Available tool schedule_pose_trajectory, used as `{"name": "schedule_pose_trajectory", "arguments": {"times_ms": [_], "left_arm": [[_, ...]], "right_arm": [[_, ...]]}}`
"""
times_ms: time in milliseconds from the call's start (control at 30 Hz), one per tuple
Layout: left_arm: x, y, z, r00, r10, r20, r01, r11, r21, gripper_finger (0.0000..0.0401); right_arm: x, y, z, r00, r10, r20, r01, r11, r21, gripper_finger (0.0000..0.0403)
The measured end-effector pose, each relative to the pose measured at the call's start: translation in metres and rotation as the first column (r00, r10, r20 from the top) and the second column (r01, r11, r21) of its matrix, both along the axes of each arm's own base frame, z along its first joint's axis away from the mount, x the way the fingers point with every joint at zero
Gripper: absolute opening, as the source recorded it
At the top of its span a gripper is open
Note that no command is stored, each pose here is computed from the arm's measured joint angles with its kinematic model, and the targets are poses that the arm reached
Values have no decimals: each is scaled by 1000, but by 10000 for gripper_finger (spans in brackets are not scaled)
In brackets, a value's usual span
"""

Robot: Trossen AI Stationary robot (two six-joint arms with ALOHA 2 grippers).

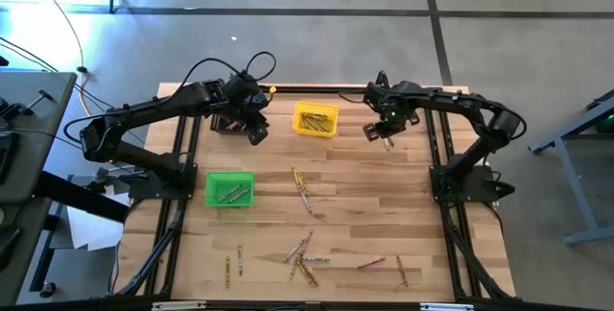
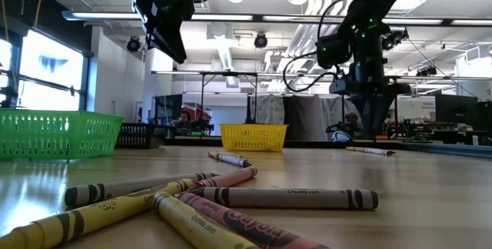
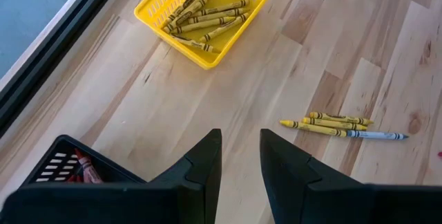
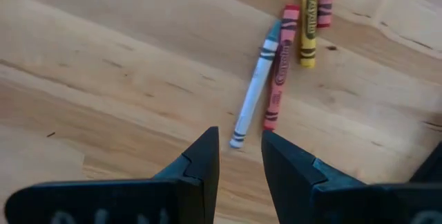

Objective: Sort crayons
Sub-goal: Put the blue crayon into the green bin

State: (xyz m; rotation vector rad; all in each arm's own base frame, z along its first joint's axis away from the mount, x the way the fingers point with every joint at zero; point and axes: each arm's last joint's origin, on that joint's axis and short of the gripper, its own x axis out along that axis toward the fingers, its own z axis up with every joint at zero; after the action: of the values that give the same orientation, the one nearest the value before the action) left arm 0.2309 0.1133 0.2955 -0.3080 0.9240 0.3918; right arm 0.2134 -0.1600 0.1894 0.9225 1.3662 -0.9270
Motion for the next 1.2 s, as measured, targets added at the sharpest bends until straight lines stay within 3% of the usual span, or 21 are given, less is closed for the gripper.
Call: {"name": "schedule_pose_trajectory", "arguments": {"times_ms": [567,900,1200], "left_arm": [[2,1,2,1000,1,27,-1,1000,15,85],[2,1,2,1000,7,30,-8,1000,11,85],[2,1,2,999,22,35,-22,1000,3,85]], "right_arm": [[-6,-24,-21,999,-6,33,4,998,64,94],[-23,-13,-50,997,-55,52,48,989,138,94],[-16,-12,-54,994,-45,98,35,995,98,94]]}}
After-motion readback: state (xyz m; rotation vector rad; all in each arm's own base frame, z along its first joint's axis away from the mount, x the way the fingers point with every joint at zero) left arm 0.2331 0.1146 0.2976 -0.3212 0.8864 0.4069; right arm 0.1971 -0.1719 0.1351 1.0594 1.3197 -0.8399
